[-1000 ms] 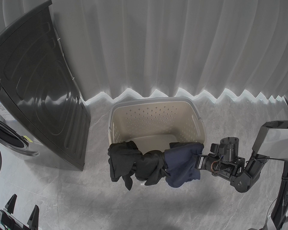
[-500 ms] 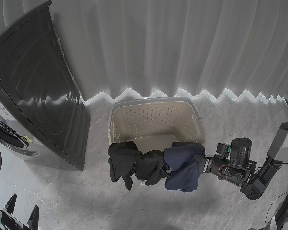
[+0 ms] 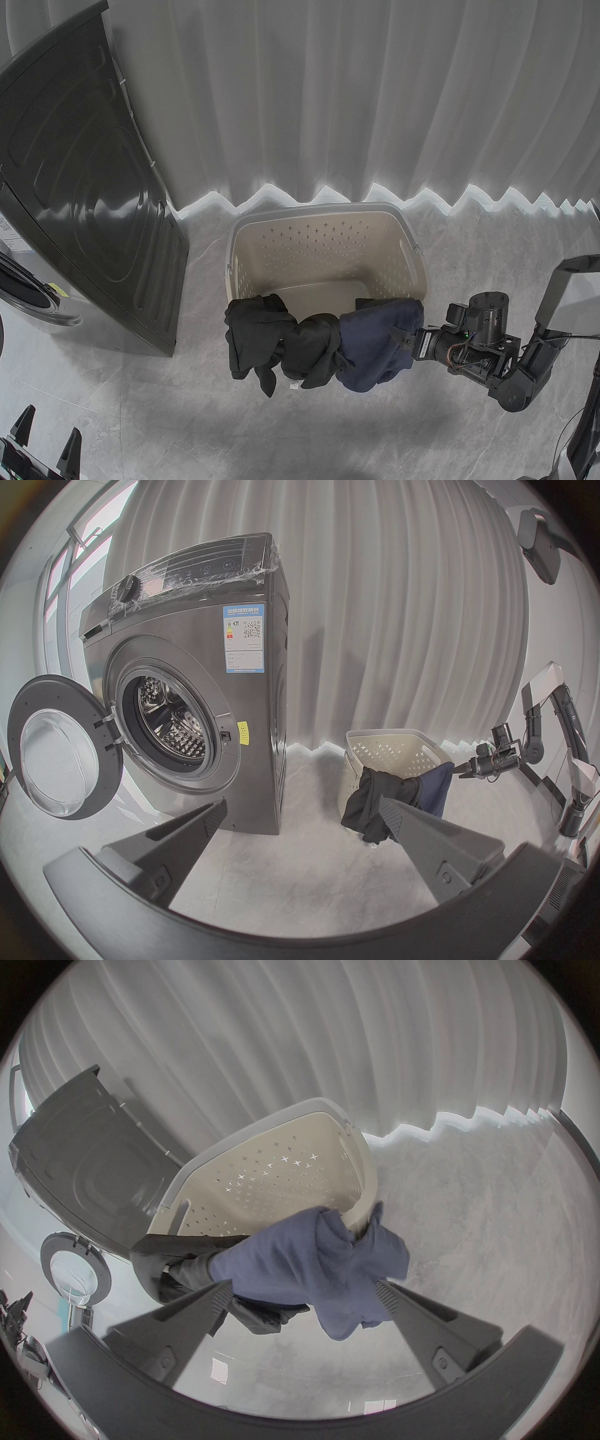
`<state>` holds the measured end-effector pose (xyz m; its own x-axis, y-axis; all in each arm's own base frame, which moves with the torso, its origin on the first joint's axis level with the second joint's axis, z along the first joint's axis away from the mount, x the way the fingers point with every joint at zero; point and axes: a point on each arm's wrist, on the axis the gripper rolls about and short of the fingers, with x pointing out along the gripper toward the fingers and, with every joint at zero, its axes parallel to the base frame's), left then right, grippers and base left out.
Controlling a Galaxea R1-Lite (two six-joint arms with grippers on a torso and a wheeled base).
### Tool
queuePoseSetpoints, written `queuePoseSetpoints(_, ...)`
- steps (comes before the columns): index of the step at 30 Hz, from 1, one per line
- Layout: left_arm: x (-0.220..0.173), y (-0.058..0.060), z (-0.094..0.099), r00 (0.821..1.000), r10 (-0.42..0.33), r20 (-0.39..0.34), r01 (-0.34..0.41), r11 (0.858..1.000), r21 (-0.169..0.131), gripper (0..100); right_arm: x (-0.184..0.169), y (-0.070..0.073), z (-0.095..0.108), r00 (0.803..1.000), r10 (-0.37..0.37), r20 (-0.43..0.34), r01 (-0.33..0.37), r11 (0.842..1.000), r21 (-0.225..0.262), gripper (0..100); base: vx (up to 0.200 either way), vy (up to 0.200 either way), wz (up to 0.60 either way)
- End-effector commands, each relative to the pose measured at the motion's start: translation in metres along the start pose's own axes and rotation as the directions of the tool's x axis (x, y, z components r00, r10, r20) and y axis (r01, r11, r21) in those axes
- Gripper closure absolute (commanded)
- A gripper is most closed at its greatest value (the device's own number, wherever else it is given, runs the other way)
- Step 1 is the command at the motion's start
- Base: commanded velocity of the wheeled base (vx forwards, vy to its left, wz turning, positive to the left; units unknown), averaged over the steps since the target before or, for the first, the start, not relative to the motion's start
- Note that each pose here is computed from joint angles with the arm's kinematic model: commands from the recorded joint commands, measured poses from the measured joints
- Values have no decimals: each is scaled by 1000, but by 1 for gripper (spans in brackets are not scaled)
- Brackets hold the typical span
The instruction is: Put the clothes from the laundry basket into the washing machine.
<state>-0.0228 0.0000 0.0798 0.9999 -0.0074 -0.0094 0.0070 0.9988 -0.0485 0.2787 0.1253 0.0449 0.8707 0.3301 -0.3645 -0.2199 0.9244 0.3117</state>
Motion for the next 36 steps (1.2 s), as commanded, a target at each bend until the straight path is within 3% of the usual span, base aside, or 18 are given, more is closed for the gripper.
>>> queuePoseSetpoints(1,0,0,-5,1000,0,2,0,1000,-1,0,27,-10,-9,999,-34,-21,34,999,5,0,0,0,0)
queuePoseSetpoints(7,0,0,-5,1000,0,2,0,1000,-1,0,46,-13,-5,999,-36,12,35,999,12,0,0,0,0)
queuePoseSetpoints(8,0,0,-5,1000,0,2,0,1000,-1,0,47,-13,-6,999,-36,12,35,999,12,100,0,0,0)
queuePoseSetpoints(15,0,0,-5,1000,0,2,0,1000,-1,0,45,-13,-6,999,-32,12,32,999,15,100,0,0,0)
queuePoseSetpoints(19,0,0,-5,1000,0,2,0,1000,-1,0,31,-4,0,999,-6,34,5,1000,14,100,0,0,0)
queuePoseSetpoints(25,0,0,-5,1000,0,2,0,1000,1,0,2,19,6,997,66,50,-66,998,-3,100,0,0,0)
queuePoseSetpoints(31,0,0,-5,1000,0,2,0,1000,1,0,-16,41,0,990,137,28,-137,991,11,100,0,0,0)
queuePoseSetpoints(36,0,0,-5,1000,0,2,0,1000,-1,0,-27,52,6,988,137,72,-138,990,12,100,0,0,0)
